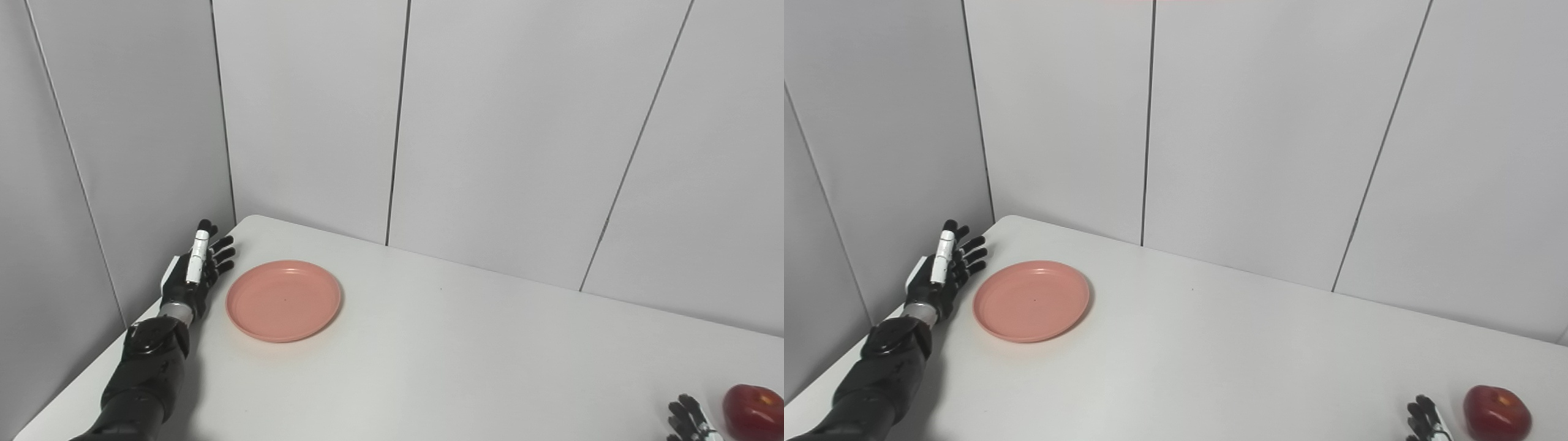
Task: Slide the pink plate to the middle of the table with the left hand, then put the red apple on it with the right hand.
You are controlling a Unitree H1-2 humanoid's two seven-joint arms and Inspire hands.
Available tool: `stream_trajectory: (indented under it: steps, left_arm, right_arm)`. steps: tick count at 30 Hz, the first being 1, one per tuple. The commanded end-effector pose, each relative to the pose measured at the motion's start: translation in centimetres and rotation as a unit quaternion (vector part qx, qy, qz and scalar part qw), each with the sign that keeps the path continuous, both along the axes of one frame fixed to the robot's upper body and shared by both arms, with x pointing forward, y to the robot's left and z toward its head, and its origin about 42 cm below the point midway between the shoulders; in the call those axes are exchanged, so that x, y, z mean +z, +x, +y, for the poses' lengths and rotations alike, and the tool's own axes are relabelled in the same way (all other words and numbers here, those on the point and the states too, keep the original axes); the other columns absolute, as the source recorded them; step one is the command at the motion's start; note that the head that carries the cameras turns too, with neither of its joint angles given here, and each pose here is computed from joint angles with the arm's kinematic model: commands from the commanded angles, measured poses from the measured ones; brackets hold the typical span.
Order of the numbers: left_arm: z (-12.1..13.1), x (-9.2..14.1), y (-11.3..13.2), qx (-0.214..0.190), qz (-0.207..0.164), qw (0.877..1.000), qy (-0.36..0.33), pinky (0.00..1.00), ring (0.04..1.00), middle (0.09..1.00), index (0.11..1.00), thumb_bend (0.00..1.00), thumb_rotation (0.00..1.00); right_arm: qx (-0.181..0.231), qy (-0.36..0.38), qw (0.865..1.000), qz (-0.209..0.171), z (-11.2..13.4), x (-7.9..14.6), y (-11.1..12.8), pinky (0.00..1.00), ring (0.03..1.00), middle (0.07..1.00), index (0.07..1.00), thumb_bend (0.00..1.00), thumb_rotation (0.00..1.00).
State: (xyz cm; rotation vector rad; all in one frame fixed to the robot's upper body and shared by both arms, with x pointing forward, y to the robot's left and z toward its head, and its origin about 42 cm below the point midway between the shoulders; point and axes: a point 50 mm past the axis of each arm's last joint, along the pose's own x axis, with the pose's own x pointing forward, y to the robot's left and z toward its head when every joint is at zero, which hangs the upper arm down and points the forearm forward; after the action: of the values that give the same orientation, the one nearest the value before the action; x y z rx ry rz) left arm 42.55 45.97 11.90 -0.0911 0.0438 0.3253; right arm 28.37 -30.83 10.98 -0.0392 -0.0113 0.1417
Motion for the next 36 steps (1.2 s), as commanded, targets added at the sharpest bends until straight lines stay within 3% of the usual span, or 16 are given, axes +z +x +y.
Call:
stream_trajectory:
  steps: [1, 6, 15, 19, 25, 36]
  left_arm:
    - [0.4, 2.7, 1.5, -0.002, -0.043, 0.999, 0.012, 0.89, 0.885, 0.872, 0.921, 0.8, 0.94]
    - [0.2, 1.9, 1.2, -0.002, -0.037, 0.999, 0.008, 0.88, 0.861, 0.849, 0.921, 0.83, 0.94]
    - [-0.4, 0.8, 0.9, -0.015, -0.027, 1.0, -0.008, 0.89, 0.874, 0.869, 0.938, 0.75, 0.96]
    - [-1.2, 0.5, 1.0, -0.024, -0.028, 0.999, -0.011, 0.88, 0.862, 0.843, 0.946, 0.79, 0.92]
    - [-2.6, 0.7, 1.0, -0.046, -0.036, 0.998, -0.015, 0.88, 0.866, 0.875, 0.947, 0.8, 0.91]
    - [-3.9, 1.3, 1.0, -0.058, -0.037, 0.997, -0.017, 0.86, 0.842, 0.846, 0.929, 0.79, 0.91]
  right_arm:
    - [0.004, 0.002, 1.0, 0.027, 0.3, -0.7, -0.8, 1.0, 0.995, 0.961, 0.967, 0.78, 1.0]
    - [0.005, 0.004, 1.0, 0.028, 0.5, -0.5, -1.0, 1.0, 1.0, 0.968, 0.975, 0.77, 1.0]
    - [0.005, 0.005, 1.0, 0.028, 0.5, -0.4, -0.9, 1.0, 1.0, 0.971, 0.978, 0.75, 1.0]
    - [0.002, 0.003, 1.0, 0.03, 0.5, -0.4, -0.9, 1.0, 0.997, 0.965, 0.975, 0.75, 1.0]
    - [0.006, 0.005, 1.0, 0.027, 0.8, -0.2, -0.9, 1.0, 0.996, 0.967, 0.978, 0.74, 1.0]
    - [0.005, 0.003, 1.0, 0.026, 0.9, -0.2, -0.8, 1.0, 0.994, 0.967, 0.979, 0.74, 1.0]
